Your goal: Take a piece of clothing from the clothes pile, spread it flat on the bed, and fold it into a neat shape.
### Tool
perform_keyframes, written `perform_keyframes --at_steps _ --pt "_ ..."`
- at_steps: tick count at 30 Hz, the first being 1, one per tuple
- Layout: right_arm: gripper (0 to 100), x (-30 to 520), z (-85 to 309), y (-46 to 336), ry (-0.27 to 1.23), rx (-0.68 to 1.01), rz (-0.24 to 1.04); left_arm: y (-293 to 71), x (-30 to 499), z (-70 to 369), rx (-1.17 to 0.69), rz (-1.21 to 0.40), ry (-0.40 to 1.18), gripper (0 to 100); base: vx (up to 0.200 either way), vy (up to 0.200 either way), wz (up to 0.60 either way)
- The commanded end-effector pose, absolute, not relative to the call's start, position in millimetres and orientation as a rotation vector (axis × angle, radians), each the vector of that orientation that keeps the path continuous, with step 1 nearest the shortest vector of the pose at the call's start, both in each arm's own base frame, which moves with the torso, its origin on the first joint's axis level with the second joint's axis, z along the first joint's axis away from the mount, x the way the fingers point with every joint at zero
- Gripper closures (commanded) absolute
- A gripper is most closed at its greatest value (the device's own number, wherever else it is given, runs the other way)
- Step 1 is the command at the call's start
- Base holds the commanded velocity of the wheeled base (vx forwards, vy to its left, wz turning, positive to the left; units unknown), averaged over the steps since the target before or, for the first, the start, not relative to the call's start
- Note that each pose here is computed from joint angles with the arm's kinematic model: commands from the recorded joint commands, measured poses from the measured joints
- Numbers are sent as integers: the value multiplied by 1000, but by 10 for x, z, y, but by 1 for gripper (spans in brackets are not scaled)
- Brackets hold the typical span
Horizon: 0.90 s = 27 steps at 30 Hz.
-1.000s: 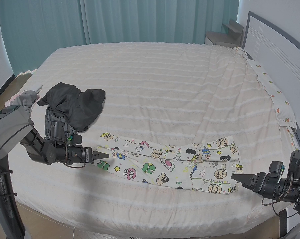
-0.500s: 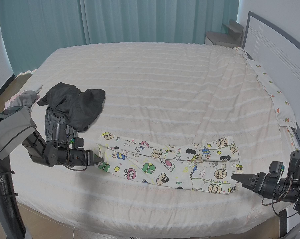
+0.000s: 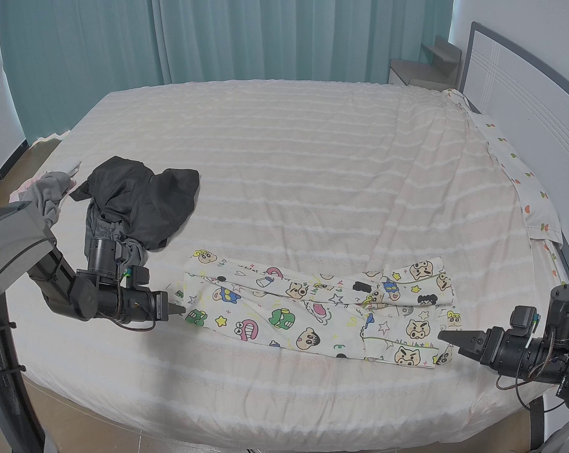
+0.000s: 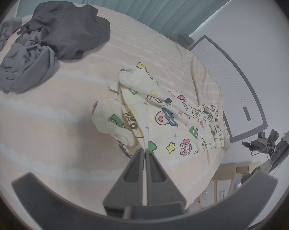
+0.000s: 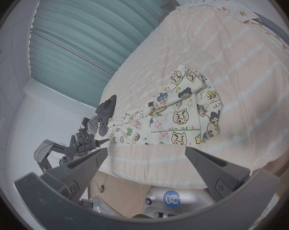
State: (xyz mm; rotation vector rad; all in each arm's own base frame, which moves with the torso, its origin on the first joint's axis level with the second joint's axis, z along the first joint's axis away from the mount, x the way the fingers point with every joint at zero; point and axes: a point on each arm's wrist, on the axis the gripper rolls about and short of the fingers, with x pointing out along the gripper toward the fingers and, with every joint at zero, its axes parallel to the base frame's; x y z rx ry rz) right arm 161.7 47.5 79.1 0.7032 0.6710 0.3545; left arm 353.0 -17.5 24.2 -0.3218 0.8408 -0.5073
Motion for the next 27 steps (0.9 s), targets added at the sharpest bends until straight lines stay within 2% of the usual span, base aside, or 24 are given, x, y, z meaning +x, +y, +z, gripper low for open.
perform_keyframes --at_steps 1,20,27 --pt "0 1581 758 467 690 702 348 -105 3454 352 -325 -491 820 100 0 0 0" --pt "0 1583 753 468 693 703 348 13 3237 410 -354 -452 847 100 0 0 0" --pt "0 1583 751 470 695 701 347 83 3179 440 -380 -431 902 100 0 0 0"
